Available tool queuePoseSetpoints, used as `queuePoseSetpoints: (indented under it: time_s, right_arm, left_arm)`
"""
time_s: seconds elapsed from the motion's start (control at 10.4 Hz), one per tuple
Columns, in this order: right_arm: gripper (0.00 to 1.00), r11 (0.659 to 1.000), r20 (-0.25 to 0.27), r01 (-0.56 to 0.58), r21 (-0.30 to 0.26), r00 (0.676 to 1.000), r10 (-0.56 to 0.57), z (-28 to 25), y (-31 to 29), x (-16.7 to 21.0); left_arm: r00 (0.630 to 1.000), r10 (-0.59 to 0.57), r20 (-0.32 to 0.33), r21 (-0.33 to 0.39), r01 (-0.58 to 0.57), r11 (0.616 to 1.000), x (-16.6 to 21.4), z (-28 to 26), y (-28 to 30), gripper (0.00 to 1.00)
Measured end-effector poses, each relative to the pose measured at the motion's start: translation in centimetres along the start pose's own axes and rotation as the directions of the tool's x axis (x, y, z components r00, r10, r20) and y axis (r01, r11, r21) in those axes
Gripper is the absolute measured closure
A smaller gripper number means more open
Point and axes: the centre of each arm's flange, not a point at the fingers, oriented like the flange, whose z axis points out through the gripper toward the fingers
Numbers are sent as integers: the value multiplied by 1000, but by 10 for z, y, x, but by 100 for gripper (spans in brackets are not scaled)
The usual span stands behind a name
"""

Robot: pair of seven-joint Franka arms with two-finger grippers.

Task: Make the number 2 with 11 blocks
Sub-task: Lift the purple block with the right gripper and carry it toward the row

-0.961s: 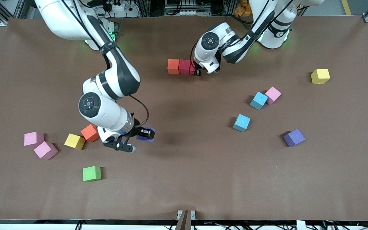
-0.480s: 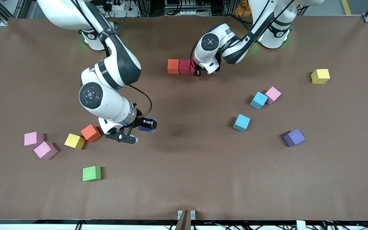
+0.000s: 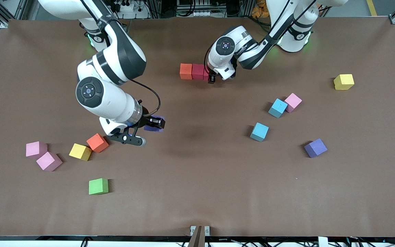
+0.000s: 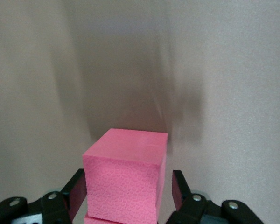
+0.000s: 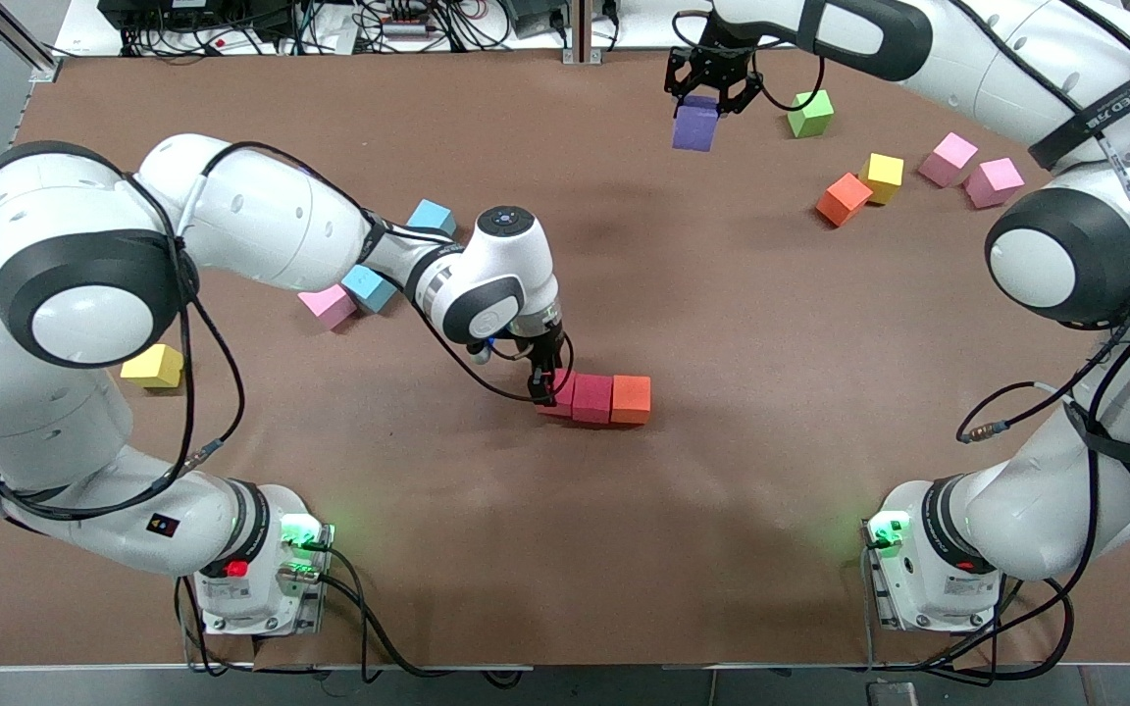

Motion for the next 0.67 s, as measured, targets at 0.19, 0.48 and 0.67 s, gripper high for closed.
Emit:
queuePoseSetpoints:
  time_s: [0.19,0.48,0.67]
  right_arm:
    - [44,1000,2,19,-1,1000,-19,1,-12,-12]
    - [44,1000,9,30,-8,1000,-30,9,-37,-38]
    - [44,1000,7,19,-9,1000,-19,20,-43,-46]
  left_arm:
    - [1000,12,-5,-5,-12,1000,0,0,0,0]
    - [997,63,-39,-17,-64,998,0,2,-2,0]
    - [995,76,-64,-4,-76,997,1,1,-3,0]
